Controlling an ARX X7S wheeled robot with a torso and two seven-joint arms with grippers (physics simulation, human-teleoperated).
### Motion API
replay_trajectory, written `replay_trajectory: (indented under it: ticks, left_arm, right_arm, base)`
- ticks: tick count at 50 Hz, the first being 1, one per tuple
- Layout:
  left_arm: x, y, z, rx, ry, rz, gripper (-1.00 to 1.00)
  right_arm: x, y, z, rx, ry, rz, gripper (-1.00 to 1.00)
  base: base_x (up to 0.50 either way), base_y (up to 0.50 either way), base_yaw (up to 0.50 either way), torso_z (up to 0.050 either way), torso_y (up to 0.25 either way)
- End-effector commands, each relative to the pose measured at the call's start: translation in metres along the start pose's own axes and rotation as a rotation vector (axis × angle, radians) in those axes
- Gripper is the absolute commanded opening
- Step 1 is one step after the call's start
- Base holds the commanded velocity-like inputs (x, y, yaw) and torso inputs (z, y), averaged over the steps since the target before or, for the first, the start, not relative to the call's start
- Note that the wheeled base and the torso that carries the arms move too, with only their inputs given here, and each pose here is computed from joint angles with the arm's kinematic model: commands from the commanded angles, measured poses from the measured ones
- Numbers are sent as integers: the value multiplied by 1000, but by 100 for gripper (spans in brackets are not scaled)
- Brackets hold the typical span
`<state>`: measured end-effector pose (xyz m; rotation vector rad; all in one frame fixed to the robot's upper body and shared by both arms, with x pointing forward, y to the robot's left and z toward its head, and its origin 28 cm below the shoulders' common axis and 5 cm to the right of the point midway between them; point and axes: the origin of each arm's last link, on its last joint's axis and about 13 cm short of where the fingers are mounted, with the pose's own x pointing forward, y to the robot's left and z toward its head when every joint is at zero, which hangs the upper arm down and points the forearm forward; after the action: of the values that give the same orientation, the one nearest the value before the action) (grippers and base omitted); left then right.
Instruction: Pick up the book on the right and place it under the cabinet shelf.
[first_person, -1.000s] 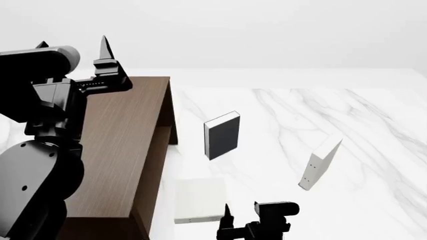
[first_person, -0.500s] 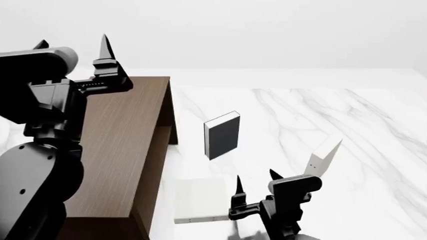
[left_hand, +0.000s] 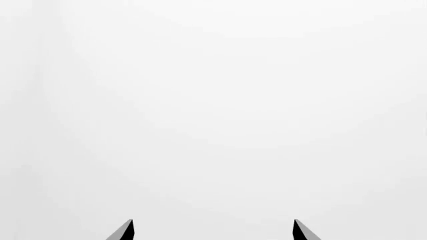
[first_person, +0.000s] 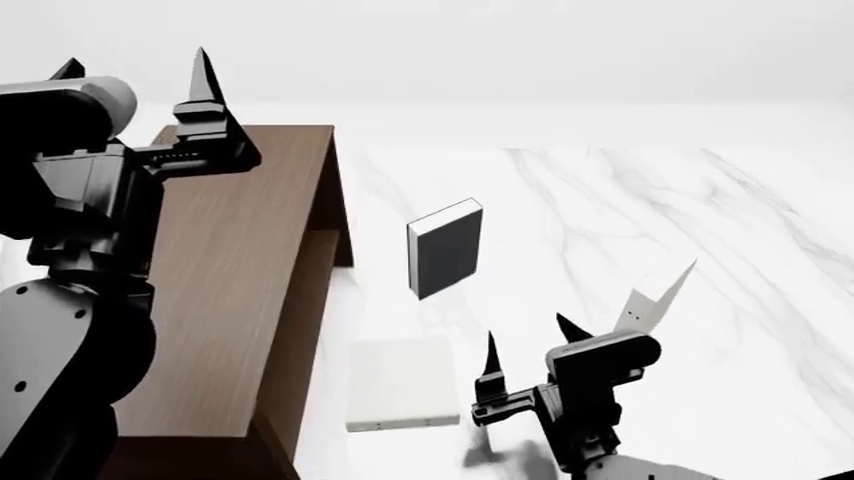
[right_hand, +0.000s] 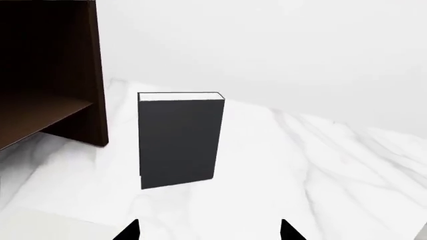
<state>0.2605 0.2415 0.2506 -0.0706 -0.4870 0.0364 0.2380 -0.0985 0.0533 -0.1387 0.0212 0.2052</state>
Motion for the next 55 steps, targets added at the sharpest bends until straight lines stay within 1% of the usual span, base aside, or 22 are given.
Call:
replay_trajectory:
  ticks: [1,9,33,47,55]
  left_arm:
    - [1,-2,12,3,-25,-10,100]
    - [1,-3,22,7,-46,-24,100]
    - [0,-3,35,4,-74,-27,100]
    - [5,-2,71,29,-102,-62,100]
    - [5,-2,77,27,-103,-71,100]
  right_arm:
    - [3,-8,6,-25,-17,-23,100]
    - [7,-12,11,-34,-32,-37,100]
    - [8,-11,4,-21,-23,-28,100]
    - [11,-10,-4,-12,-3,-25,100]
    - [13,-11,-6,-13,3,-26,100]
  base:
    - [0,0,0,0,-100]
    - [0,0,0,0,-103]
    - [0,0,0,0,-99]
    - [0,0,0,0,0]
    - [0,0,0,0,0]
